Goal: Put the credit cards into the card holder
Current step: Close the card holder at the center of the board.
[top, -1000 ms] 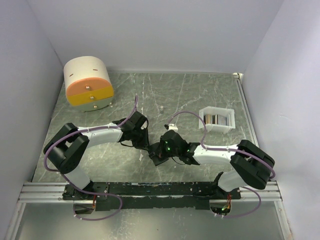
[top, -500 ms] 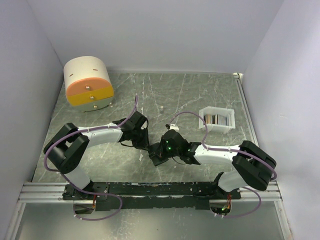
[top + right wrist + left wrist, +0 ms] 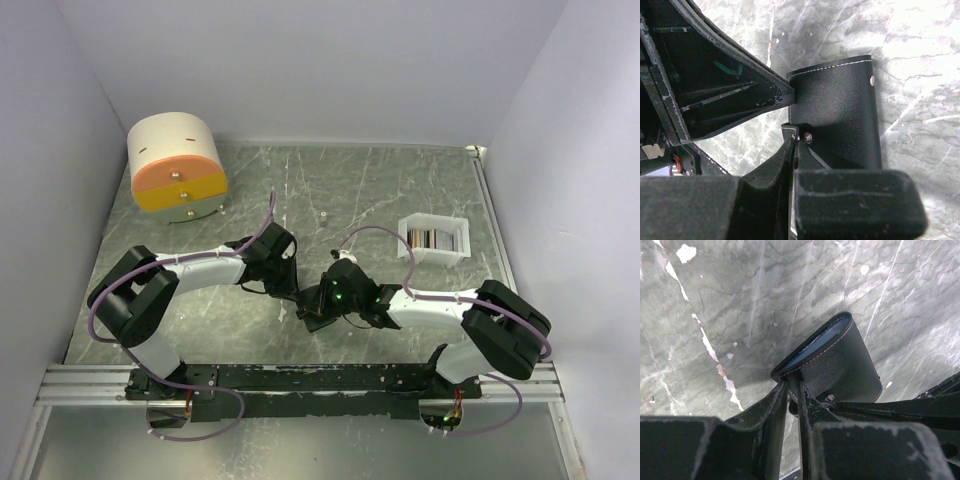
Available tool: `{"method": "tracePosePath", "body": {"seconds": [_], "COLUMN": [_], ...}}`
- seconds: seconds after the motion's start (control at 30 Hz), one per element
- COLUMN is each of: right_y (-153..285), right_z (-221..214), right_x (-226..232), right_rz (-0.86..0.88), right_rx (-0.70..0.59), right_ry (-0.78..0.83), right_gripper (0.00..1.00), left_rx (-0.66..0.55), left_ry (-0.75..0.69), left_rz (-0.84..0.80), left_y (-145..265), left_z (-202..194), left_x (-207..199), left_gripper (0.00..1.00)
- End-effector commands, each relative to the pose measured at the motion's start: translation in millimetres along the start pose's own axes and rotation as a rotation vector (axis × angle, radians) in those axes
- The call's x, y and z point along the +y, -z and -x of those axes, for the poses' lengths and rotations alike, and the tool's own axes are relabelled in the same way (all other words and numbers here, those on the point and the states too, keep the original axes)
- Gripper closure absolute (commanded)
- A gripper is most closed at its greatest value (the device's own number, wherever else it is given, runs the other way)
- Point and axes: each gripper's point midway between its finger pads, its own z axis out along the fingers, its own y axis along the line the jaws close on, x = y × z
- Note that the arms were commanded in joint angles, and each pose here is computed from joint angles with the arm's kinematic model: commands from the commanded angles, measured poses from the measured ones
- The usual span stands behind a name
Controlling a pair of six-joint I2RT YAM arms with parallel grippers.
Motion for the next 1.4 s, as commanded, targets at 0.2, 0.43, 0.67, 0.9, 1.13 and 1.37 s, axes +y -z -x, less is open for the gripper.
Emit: {"method": "tracePosePath", "body": {"seconds": [0.2,0.43,0.67,0.9,1.13,1.37], "right_y": [0.2,-3.0,-8.5,-5.1,-1.3,-2.1], "right_z": [0.2,1.8,-4.3,-14.4,-22.4,-27.3], "right_x": [-20.2,-30.7,-43.9,-65.7,-82.3,-93.3], "right_rz": [-0.053,-0.071,-0.108,-0.167,-0.221,-0.269], "right_rx": [-0.010,-0.005,0.012,0.038,0.065,0.089], "right_ry": [-0.021,-0.028,-0.019,-0.039,-0.046,-0.053], "right_gripper": [1.00,1.00,1.00,1.00,1.00,1.00], "left_rx": [0.015,0.020,0.021,0.020,-0.004,-0.027], "left_ry": [-0.003,-0.009,-0.008,-0.011,-0.009,-0.011], "left_rz": [0.049,0.052,0.053,0.054,0.026,-0.149], "left_y": [-8.1,-9.5,-8.7,-7.9,2.6,28.9], "left_z": [-4.7,-5.0,-5.6,-5.2,0.9,-0.4], "left_x": [13.7,14.2,14.7,14.3,4.5,-32.2], "left_gripper": [0.74,0.75,0.75,0.75,0.75,0.82]}}
